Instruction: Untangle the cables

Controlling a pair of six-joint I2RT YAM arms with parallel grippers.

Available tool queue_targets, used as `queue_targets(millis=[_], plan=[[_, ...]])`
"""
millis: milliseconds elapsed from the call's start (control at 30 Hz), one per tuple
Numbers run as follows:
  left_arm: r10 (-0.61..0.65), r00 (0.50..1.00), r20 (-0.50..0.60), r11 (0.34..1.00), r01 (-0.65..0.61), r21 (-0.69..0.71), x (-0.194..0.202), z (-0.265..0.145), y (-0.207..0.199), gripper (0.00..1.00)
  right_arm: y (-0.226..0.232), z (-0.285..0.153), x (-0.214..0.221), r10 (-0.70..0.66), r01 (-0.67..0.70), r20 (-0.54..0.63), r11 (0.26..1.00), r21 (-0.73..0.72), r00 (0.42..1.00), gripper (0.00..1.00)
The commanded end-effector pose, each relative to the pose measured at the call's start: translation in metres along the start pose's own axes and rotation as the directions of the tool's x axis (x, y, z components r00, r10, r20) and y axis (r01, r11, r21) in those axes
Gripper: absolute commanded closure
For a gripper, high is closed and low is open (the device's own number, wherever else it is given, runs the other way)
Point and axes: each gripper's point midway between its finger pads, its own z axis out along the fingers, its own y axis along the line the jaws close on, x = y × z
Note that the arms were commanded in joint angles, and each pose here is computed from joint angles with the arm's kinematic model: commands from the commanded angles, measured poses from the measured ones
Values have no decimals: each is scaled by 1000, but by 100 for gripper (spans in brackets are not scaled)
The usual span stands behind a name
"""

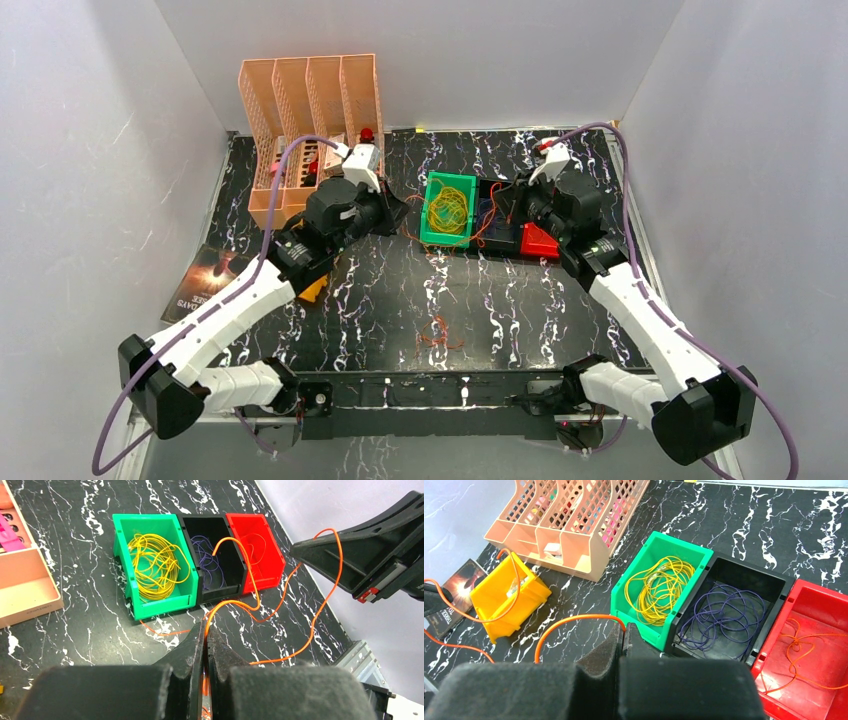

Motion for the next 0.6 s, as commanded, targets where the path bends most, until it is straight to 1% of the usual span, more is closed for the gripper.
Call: queue_targets(millis=[0, 200, 367, 533, 567], plan=[[-7, 999, 31, 998, 5, 65, -19, -4, -18, 100, 1, 0, -9, 25, -23, 44, 999, -31, 999, 100], [-1, 1000, 17, 998, 0, 69, -15, 0, -18, 100, 4, -8, -16, 19, -17, 37, 998, -63, 999, 100], [2, 1000, -15, 994, -1, 110, -5, 11, -24, 100, 19, -18, -39, 40, -34, 52, 994, -106, 998, 100], [9, 998, -58, 985, 2, 175, 4, 25, -35, 100, 26, -34, -74, 60, -50, 122, 995, -86, 991, 100], [12, 998, -67, 983, 0, 184, 5, 26, -37, 97, 29, -39, -82, 63, -51, 144, 995, -88, 987, 100]])
